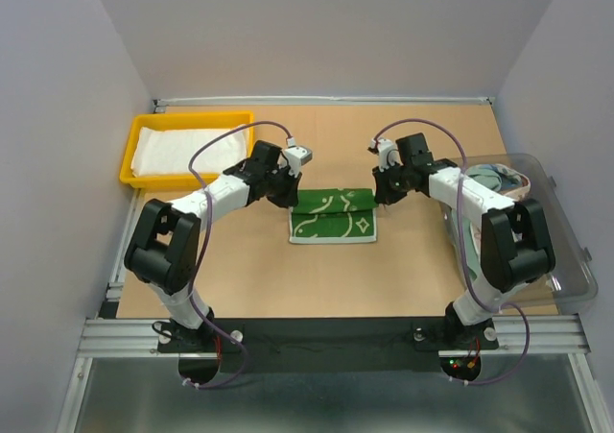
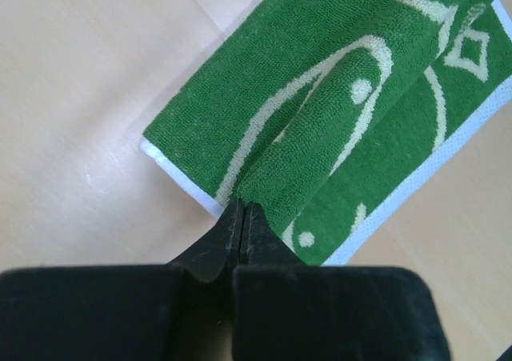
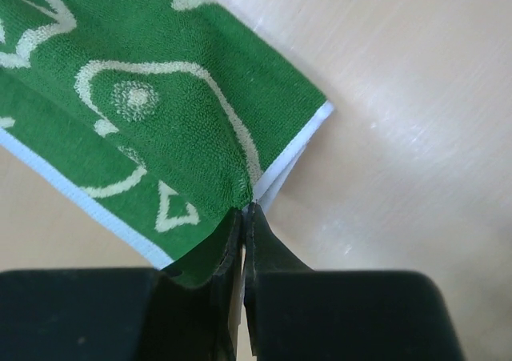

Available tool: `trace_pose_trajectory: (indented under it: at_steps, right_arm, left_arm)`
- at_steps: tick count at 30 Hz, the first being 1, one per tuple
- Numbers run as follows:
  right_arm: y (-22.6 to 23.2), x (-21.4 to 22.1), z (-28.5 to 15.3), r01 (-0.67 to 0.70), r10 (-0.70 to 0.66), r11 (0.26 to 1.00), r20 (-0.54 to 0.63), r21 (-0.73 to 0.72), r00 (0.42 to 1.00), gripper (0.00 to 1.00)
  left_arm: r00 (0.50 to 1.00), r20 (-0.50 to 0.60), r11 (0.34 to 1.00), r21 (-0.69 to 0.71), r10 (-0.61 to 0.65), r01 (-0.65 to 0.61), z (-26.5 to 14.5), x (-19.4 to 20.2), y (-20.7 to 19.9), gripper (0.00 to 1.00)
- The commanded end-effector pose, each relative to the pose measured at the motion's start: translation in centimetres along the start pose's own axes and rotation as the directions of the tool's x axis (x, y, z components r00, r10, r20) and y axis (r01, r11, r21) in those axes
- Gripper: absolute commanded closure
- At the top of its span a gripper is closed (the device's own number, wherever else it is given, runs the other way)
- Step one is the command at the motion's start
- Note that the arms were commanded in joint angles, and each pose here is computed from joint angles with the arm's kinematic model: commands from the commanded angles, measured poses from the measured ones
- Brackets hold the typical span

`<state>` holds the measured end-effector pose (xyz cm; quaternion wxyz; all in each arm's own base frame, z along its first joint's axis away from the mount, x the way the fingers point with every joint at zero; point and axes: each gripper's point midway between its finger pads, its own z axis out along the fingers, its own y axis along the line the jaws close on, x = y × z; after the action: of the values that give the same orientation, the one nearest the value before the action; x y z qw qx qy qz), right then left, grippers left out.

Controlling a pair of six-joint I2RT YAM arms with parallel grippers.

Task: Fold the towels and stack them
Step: Fold the towel

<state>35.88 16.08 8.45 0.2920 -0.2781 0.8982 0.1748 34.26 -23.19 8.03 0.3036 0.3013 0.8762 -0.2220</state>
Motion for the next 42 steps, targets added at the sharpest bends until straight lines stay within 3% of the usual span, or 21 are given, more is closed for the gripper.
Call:
trace_pose_trajectory:
  at_steps: [1,12,32,35,36,38,39,42]
  right_arm:
    - [2.0,0.7,-0.5,-0.063,0.063,0.997,0.01,-0.039,0.998,1.0]
    - [3.8,1.9,-1.4,-0.146,0.147,0.987,0.017,-0.067,0.989,1.0]
    - [4.1,6.9,0.6,-0.274,0.268,0.961,-0.114,-0.034,0.957,0.99]
    - [4.5,6.6,0.5,-0.277,0.27,0.959,-0.11,-0.053,0.957,0.95]
    - [4.9,6.6,0.2,-0.275,0.268,0.959,-0.105,-0.063,0.958,0.88]
    - [5.1,6.1,-0.5,-0.276,0.27,0.959,-0.083,-0.069,0.959,0.77]
    - [5.5,5.3,-1.3,-0.267,0.263,0.96,-0.053,-0.083,0.963,0.66]
    - [6.2,3.7,-3.2,-0.255,0.258,0.961,0.01,-0.106,0.966,0.55]
  left_arm:
    - [0.999,0.046,1.0,-0.005,-0.022,0.022,-1.2,-0.3,-1.3,1.0]
    - [0.994,0.091,0.998,-0.002,-0.06,0.06,-3.0,-0.3,-2.5,1.0]
    - [0.981,-0.106,0.986,0.014,-0.162,0.165,0.2,6.8,-4.0,1.0]
    - [0.977,-0.117,0.984,-0.02,-0.179,0.178,0.3,7.1,-3.5,1.0]
    - [0.976,-0.119,0.983,-0.03,-0.185,0.182,0.1,7.1,-3.4,0.96]
    - [0.975,-0.116,0.982,-0.044,-0.188,0.184,-0.2,6.8,-3.6,0.77]
    - [0.978,-0.104,0.983,-0.069,-0.179,0.172,-0.9,6.4,-3.5,0.55]
    - [0.989,-0.066,0.986,-0.107,-0.133,0.126,-2.3,5.4,-4.3,0.4]
